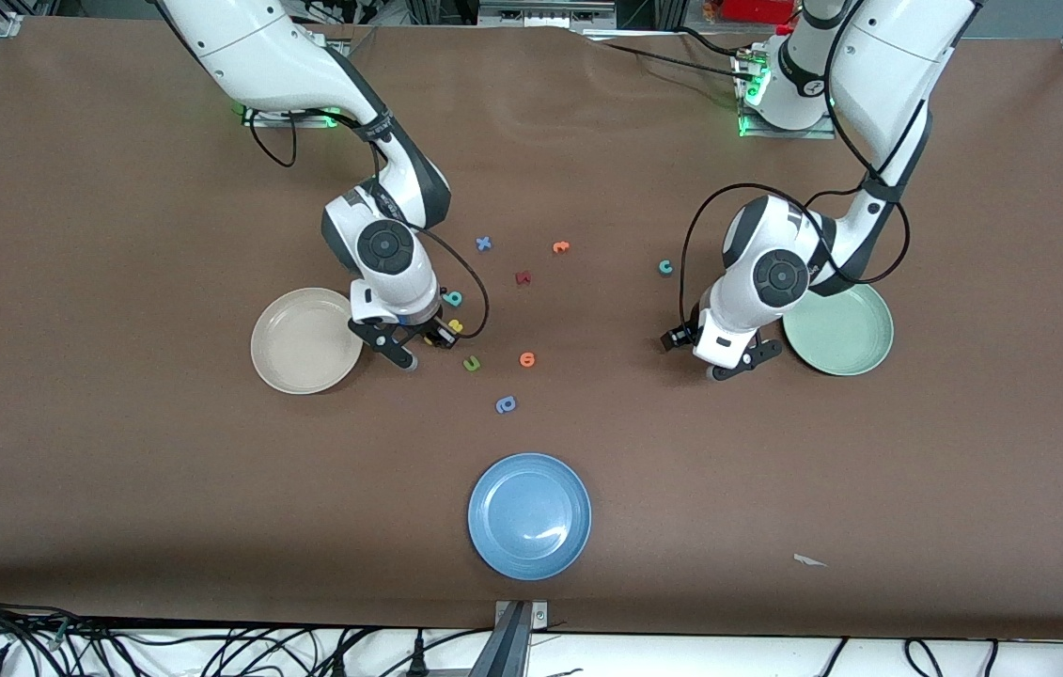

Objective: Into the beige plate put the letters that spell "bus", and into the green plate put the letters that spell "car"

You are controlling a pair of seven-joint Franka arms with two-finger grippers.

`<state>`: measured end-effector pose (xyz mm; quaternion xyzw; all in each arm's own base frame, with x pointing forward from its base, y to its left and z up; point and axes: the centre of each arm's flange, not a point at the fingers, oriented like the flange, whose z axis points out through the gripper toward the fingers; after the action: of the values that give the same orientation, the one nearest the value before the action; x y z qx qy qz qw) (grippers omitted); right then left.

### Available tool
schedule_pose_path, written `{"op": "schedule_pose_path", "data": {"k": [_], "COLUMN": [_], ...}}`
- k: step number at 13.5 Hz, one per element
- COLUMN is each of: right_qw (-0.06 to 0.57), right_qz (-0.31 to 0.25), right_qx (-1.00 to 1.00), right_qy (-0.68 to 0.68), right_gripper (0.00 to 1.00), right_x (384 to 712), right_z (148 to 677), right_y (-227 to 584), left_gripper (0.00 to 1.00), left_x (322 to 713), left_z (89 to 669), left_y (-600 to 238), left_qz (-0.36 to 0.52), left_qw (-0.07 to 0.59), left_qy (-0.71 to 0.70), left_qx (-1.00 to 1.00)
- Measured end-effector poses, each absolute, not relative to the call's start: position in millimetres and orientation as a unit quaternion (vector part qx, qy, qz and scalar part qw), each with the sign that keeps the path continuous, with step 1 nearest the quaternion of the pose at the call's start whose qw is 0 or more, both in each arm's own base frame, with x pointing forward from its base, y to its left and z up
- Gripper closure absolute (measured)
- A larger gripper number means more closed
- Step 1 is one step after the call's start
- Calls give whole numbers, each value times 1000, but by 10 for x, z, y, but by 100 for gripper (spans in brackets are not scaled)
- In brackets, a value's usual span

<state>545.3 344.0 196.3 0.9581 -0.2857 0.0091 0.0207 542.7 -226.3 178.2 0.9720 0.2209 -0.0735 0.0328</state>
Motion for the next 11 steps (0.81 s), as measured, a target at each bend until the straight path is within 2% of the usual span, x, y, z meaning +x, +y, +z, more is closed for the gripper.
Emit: {"op": "schedule_pose_path", "data": {"k": [4,6,7,8,9,11], "right_qw": [74,90,98,102,100,94], "right_qz": [-2,-7,-12,-13,-8,-1], "right_qx": [974,978,979,980,981,982], "right_qy": [-214,-188,-177,-170,-166,-165], "right_gripper": [73,73,73,73,73,60], "right_x": [5739,5805,5811,5805,5775,5631], "right_z": [2486,2554,2496,2399,2270,1968], "right_y": [2872,2499,2298,2113,1951,1718], "left_gripper": [22,24,25,30,30,41], "left_x": [5373,5346,5336,5329,5327,5335], "left_z": [1727,1695,1685,1678,1674,1681], "left_y": [-2356,-2400,-2417,-2427,-2429,-2428], "left_qz": [-78,-80,-81,-82,-82,-81], "left_qw": [30,28,28,27,27,28], "left_qy": [213,210,209,208,208,209], "left_qx": [973,974,974,974,974,974]}}
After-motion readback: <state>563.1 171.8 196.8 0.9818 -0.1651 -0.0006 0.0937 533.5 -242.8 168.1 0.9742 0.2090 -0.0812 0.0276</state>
